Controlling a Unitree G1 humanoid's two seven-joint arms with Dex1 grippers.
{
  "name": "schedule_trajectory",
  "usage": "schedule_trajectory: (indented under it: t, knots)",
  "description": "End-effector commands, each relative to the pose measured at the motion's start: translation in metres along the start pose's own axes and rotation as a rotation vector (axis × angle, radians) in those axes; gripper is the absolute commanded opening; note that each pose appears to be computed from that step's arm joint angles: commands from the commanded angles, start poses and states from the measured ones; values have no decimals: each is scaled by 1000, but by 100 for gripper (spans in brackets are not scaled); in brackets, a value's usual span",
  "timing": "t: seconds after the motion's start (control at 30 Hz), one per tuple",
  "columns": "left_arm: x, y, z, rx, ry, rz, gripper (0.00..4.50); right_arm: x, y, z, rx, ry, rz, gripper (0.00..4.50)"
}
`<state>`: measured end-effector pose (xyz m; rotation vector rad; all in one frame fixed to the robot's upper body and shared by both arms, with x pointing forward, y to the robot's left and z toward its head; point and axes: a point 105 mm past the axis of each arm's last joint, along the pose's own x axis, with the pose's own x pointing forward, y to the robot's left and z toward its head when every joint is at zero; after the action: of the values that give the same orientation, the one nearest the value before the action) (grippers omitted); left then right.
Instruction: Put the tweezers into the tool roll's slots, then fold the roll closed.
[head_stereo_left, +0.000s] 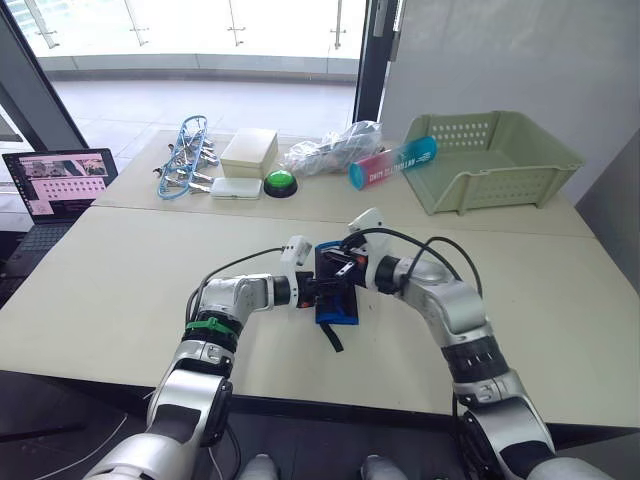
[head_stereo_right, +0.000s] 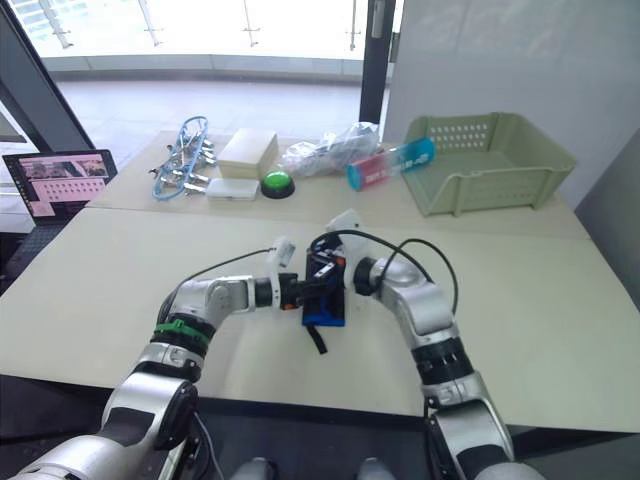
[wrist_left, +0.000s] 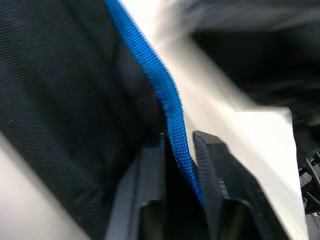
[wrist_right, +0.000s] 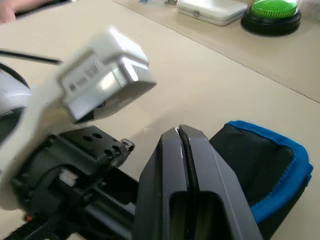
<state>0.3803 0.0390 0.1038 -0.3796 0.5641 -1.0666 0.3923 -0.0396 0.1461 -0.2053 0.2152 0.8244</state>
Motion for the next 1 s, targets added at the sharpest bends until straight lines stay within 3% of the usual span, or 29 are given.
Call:
schedule_trajectory:
  t: [0.03, 0.23, 0.5, 0.6, 0.77, 0.87, 0.97, 1.0]
  knots:
    - [-6, 23, -41, -4, 155, 113, 253, 5, -11, -3, -87, 69, -53, 0]
    - [-20, 15, -46, 44, 177, 61, 432, 5, -22, -33, -95, 193, -75, 0]
    - [-58, 4, -34, 191, 156, -7, 445, 6, -18, -50, -40, 223, -31, 0]
    - [-68, -1, -18, 204, 96, -34, 371, 8, -16, -51, -41, 224, -28, 0]
    - [-75, 0, -4, 200, 37, -29, 197, 9, -15, -52, -41, 221, -29, 0]
    - [-74, 3, -6, 202, 40, -26, 97, 8, -21, -44, -41, 192, -55, 0]
    - [-60, -2, -8, 224, 44, -54, 3, 1, -28, -18, -32, 92, -57, 0]
    - [-58, -4, -7, 226, 41, -61, 3, -2, -27, -13, -36, 75, -44, 0]
